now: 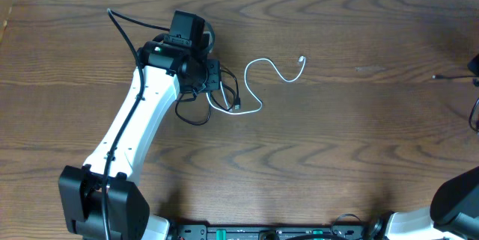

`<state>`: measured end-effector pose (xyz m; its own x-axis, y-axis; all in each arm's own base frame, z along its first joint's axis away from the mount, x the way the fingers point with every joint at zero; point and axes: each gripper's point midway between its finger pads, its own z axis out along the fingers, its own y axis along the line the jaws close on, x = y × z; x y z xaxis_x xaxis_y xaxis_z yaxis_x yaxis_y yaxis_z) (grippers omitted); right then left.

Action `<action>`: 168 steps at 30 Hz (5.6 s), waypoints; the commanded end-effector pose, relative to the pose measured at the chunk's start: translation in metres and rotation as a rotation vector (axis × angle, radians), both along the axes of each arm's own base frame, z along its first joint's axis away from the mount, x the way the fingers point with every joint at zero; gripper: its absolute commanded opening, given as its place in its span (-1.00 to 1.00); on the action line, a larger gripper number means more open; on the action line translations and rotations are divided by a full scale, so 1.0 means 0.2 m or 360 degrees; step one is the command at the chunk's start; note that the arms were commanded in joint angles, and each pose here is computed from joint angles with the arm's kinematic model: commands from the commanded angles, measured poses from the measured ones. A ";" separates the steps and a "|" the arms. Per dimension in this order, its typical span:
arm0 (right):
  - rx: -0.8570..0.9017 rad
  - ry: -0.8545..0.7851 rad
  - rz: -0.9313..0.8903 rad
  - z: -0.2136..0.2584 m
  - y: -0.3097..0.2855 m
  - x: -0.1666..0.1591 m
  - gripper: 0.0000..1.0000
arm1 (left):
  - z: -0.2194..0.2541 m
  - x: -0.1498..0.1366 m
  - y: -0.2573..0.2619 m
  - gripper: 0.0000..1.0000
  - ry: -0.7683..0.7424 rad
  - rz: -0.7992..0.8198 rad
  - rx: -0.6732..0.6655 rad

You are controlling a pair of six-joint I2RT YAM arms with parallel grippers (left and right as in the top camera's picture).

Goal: Untangle cables

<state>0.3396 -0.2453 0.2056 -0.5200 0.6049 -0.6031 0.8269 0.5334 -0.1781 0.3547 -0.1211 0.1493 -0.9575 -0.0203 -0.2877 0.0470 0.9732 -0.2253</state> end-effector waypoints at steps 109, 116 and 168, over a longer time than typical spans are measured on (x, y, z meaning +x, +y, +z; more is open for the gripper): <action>0.1018 -0.0235 0.1373 -0.81 2.29 0.12 -0.71 | -0.17 -0.16 -0.36 0.18 -0.0008 -0.0422 -0.0090; 0.1019 -0.0239 0.1376 -0.81 2.29 0.12 -0.98 | -0.22 -0.14 -0.44 0.20 -0.0087 -0.0452 -0.0128; 0.0240 -0.0778 -0.0009 0.14 0.07 0.04 -0.98 | -0.46 -0.09 0.18 -0.85 0.0243 0.0064 0.0078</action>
